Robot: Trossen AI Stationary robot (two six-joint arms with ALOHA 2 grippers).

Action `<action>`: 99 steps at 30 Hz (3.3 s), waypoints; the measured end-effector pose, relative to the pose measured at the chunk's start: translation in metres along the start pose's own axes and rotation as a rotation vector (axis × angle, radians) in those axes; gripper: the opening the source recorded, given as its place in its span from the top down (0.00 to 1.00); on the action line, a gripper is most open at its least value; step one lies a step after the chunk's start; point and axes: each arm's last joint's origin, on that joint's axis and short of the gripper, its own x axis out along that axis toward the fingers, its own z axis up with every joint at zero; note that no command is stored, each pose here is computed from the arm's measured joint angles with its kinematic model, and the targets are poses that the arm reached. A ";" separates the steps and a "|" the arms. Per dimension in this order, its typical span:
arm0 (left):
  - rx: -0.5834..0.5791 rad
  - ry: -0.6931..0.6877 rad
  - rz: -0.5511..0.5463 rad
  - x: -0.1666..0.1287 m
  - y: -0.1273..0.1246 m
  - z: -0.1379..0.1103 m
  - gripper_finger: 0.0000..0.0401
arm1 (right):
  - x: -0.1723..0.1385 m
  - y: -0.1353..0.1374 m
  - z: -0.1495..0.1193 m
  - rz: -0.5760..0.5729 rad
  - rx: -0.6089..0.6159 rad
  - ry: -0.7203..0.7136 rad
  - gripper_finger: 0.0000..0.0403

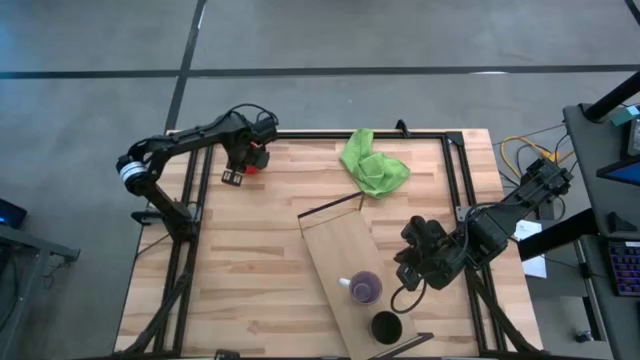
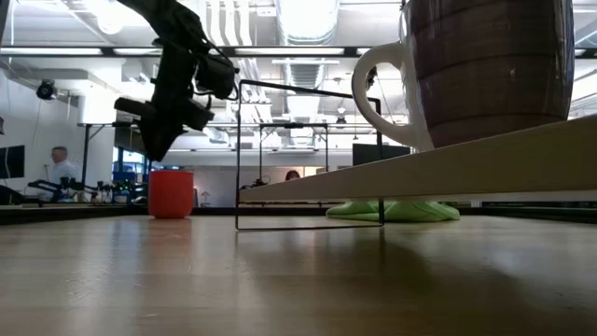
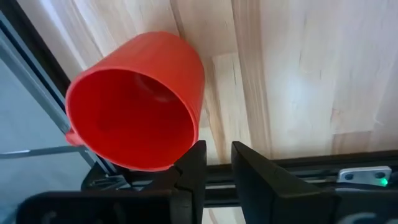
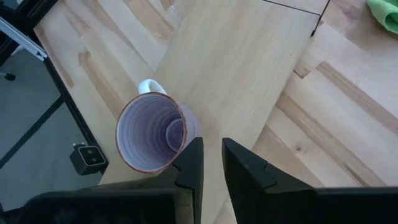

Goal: Stack small to large cups/mugs on shelf
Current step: Put the red mug on the shelf

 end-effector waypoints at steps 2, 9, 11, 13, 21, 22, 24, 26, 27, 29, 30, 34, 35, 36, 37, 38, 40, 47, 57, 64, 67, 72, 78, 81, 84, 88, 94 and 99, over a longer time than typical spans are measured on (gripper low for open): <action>0.006 -0.001 -0.001 0.002 0.001 -0.001 0.85 | 0.000 0.000 0.000 0.000 0.000 0.000 0.87; 0.011 -0.013 0.004 0.008 0.008 -0.006 0.85 | 0.000 0.000 0.000 0.000 0.001 -0.001 0.87; 0.006 -0.013 -0.003 0.008 0.008 -0.008 0.85 | 0.000 0.000 0.001 -0.002 0.002 -0.002 0.87; -0.001 -0.020 -0.005 0.009 0.009 -0.009 0.85 | 0.000 0.000 0.001 -0.002 0.002 -0.002 0.87; -0.014 -0.073 -0.032 0.011 0.010 -0.007 0.85 | 0.000 0.000 0.001 -0.002 0.003 -0.002 0.87; -0.015 -0.074 -0.030 0.011 0.010 -0.007 0.85 | 0.000 0.000 0.001 -0.002 0.003 -0.002 0.87; -0.015 -0.071 -0.032 0.012 0.009 -0.007 0.85 | 0.000 0.000 0.001 -0.002 0.008 -0.002 0.87; -0.015 -0.069 -0.034 0.013 0.009 -0.007 0.85 | 0.000 0.000 0.001 -0.002 0.020 -0.003 0.87; -0.015 -0.068 -0.034 0.015 0.009 -0.007 0.85 | 0.000 0.000 0.001 -0.002 0.026 -0.003 0.87; -0.015 -0.059 -0.032 0.018 0.008 -0.007 0.85 | 0.000 0.000 0.001 -0.002 0.029 -0.003 0.87; -0.015 -0.053 -0.028 0.020 0.008 -0.007 0.85 | 0.000 0.000 0.001 -0.002 0.029 -0.003 0.87; -0.013 -0.029 -0.022 0.029 0.005 -0.006 0.85 | 0.000 0.000 0.001 -0.001 0.029 -0.003 0.87; -0.013 -0.022 -0.019 0.030 0.005 -0.007 0.85 | 0.000 0.000 0.001 -0.001 0.029 -0.003 0.87; -0.015 -0.020 -0.016 0.030 0.005 -0.007 0.85 | 0.000 0.000 0.001 -0.001 0.029 -0.003 0.87; -0.017 -0.015 -0.006 0.030 0.006 -0.007 0.85 | 0.000 0.000 0.001 -0.001 0.029 -0.003 0.87; -0.019 -0.007 0.008 0.030 0.007 -0.007 0.85 | 0.000 0.000 0.001 -0.001 0.029 -0.003 0.87; -0.025 0.010 0.036 0.027 0.009 -0.007 0.85 | 0.000 0.000 0.001 -0.001 0.029 -0.003 0.87; -0.048 -0.009 0.128 0.019 0.019 -0.005 0.85 | 0.000 0.000 0.001 -0.001 0.029 -0.003 0.87; 0.050 -0.029 0.171 0.021 0.026 -0.002 0.85 | 0.000 0.000 0.001 -0.001 0.029 -0.003 0.87; 0.006 -0.059 0.227 0.021 0.035 -0.003 0.85 | 0.000 0.000 0.001 -0.001 0.042 -0.003 0.87; 0.002 -0.056 0.222 0.022 0.035 -0.004 0.85 | 0.000 0.000 0.001 -0.001 0.047 -0.003 0.87; 0.008 -0.049 0.206 0.023 0.034 -0.005 0.85 | 0.000 0.000 0.001 -0.003 0.047 -0.003 0.87; 0.002 -0.081 0.192 0.024 0.033 -0.004 0.85 | 0.000 -0.001 0.001 -0.006 0.047 -0.012 0.87; -0.021 -0.113 0.168 0.026 0.033 -0.001 0.85 | 0.000 -0.001 0.002 -0.009 0.047 -0.024 0.87; -0.044 -0.108 0.194 0.029 0.037 0.001 0.85 | 0.001 -0.001 0.002 -0.010 0.046 -0.027 0.87; -0.061 -0.110 0.215 0.030 0.041 0.002 0.85 | 0.001 -0.001 0.002 -0.010 0.047 -0.027 0.87; -0.059 -0.110 0.195 0.035 0.041 0.004 0.86 | 0.001 -0.001 0.002 -0.010 0.047 -0.027 0.87; -0.080 -0.119 0.183 0.035 0.041 0.004 0.97 | 0.001 -0.001 0.002 -0.010 0.047 -0.028 0.87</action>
